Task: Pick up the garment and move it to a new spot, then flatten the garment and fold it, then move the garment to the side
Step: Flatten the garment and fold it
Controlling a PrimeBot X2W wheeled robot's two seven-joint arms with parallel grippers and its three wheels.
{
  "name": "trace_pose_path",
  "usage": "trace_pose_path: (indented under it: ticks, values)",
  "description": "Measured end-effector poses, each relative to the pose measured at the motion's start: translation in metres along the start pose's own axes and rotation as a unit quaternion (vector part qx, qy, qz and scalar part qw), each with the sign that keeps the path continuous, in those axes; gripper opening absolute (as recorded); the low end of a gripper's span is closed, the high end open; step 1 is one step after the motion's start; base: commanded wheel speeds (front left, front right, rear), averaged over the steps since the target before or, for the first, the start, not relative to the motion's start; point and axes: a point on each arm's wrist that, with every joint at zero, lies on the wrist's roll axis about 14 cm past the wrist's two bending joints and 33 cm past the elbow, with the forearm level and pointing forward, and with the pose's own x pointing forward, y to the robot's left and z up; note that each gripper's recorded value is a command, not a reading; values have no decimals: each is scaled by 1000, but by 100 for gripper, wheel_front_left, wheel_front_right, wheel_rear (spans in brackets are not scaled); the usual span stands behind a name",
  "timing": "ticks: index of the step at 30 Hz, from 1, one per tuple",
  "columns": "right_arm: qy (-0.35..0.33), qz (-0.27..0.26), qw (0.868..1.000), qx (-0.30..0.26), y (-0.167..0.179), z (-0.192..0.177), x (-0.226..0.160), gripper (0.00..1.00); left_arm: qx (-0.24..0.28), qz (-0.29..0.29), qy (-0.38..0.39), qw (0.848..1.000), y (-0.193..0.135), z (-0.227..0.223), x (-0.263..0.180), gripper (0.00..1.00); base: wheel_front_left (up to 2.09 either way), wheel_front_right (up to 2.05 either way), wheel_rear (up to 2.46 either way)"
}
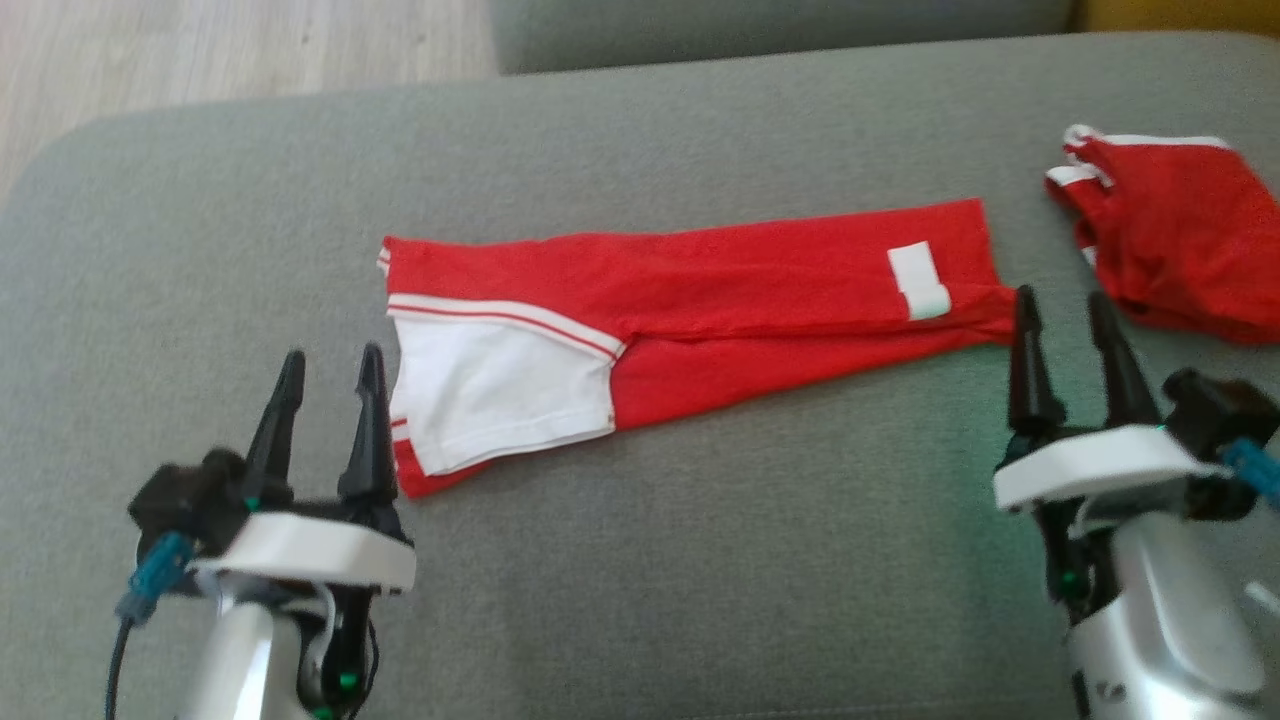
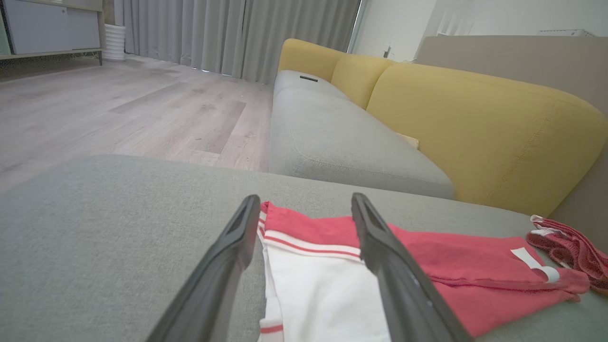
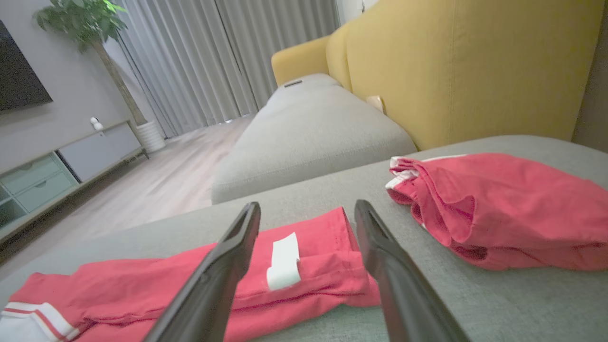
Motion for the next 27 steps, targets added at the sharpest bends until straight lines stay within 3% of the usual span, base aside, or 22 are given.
trace_pose_path:
  ticks: [14, 19, 24, 25, 26, 27]
  values:
    - [139, -78, 987, 9, -42, -70, 42, 100, -2, 21, 14, 1000, 16, -10, 8, 100, 0, 0, 0]
    - [194, -87, 977, 29, -40, -101, 43, 100, 0, 30, 20, 999, 22, -14, 6, 100, 0, 0, 0]
    - [206, -80, 975, 36, -34, -106, 46, 100, 2, 28, 14, 1000, 20, -10, 12, 100, 0, 0, 0]
    - [205, -78, 975, 40, -32, -106, 47, 79, 1, 26, 13, 1000, 19, -10, 13, 100, 0, 0, 0]
    - [202, -76, 975, 45, -30, -105, 48, 30, 1, 24, 14, 1000, 18, -10, 13, 100, 0, 0, 0]
    - [200, -73, 976, 48, -27, -105, 47, 0, 0, 23, 15, 1000, 16, -11, 14, 100, 0, 0, 0]
